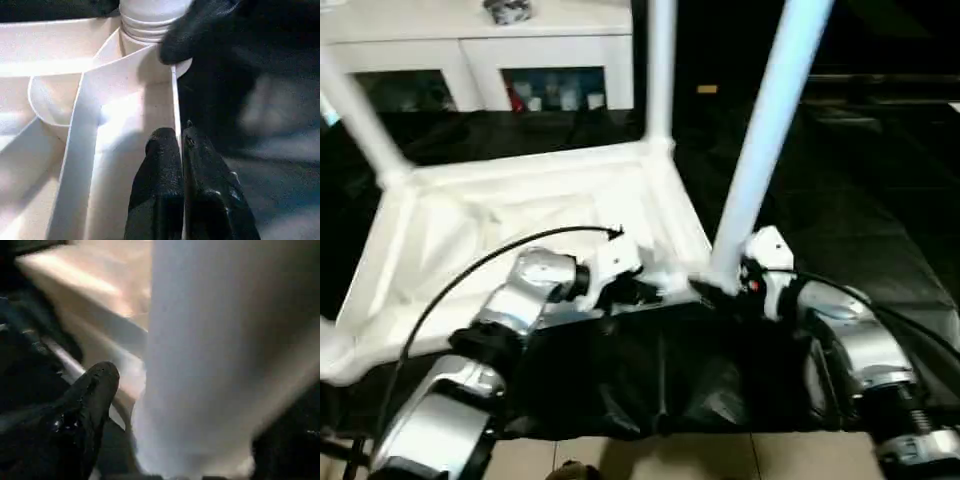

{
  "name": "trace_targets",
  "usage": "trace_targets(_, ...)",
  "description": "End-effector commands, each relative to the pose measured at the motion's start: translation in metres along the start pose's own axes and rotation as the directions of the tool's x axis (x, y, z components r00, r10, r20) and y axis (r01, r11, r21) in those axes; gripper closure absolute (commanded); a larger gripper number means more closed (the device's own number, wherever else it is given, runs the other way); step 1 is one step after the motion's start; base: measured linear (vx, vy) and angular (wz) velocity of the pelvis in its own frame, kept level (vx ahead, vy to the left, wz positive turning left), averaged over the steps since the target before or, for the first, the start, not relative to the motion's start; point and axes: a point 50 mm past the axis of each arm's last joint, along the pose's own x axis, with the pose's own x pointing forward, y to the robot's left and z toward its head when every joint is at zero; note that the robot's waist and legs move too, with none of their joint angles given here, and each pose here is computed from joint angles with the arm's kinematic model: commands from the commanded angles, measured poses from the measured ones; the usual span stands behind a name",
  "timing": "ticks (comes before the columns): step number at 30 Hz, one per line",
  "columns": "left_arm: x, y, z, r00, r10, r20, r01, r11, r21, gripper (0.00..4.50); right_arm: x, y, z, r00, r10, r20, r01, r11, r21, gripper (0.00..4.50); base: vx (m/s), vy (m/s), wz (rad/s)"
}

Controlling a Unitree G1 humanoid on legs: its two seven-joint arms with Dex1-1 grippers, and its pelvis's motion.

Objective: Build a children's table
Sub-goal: Rotate leg to tighten

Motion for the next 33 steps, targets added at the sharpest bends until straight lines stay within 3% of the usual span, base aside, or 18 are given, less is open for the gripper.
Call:
trace_targets(1,0.0,-0.004,0.005,0.997,-0.07,0.031,0.069,0.997,0.025,4.5,0.003,0.01,0.007,0.991,0.135,0.015,-0.135,0.99,-0.036,0.56,0.0,0.0,0.0)
trace_targets(5,-0.012,-0.005,0.001,0.99,-0.138,0.02,0.137,0.99,0.017,4.5,-0.002,0.012,0.008,0.964,0.265,-0.032,-0.267,0.961,-0.069,0.56,0.0,0.0,0.0)
trace_targets(9,-0.018,-0.006,0.0,0.985,-0.172,0.01,0.172,0.985,0.014,4.5,-0.003,0.016,0.006,0.923,0.376,-0.087,-0.382,0.921,-0.078,0.93,0.0,0.0,0.0)
trace_targets(19,-0.023,-0.008,-0.003,0.983,-0.183,0.007,0.183,0.983,-0.01,4.5,0.003,0.024,0.007,0.881,0.467,-0.078,-0.472,0.881,-0.047,1.69,0.0,0.0,0.0)
trace_targets(24,-0.019,-0.001,-0.001,0.998,-0.05,0.027,0.051,0.998,-0.023,4.5,0.009,0.028,0.002,0.924,0.381,-0.029,-0.381,0.925,0.012,1.78,0.0,0.0,0.0)
trace_targets(28,0.004,0.006,0.009,0.989,0.149,0.021,-0.147,0.987,-0.069,4.5,0.032,0.029,-0.001,0.995,0.095,0.003,-0.095,0.992,0.08,1.78,0.0,0.0,0.0)
trace_targets(30,0.014,0.005,0.014,0.984,0.174,0.028,-0.172,0.982,-0.074,4.5,0.042,0.03,0.001,1.0,0.009,0.013,-0.01,0.993,0.115,1.79,0.0,0.0,0.0)
trace_targets(31,0.027,0.001,0.021,0.981,0.189,0.037,-0.186,0.98,-0.073,4.5,0.057,0.032,0.003,0.995,-0.098,0.015,0.095,0.983,0.159,1.79,0.0,0.0,0.0)
trace_targets(33,0.038,-0.004,0.027,0.981,0.187,0.047,-0.184,0.981,-0.067,4.5,0.071,0.036,0.009,0.986,-0.161,0.031,0.153,0.97,0.19,1.79,0.0,0.0,0.0)
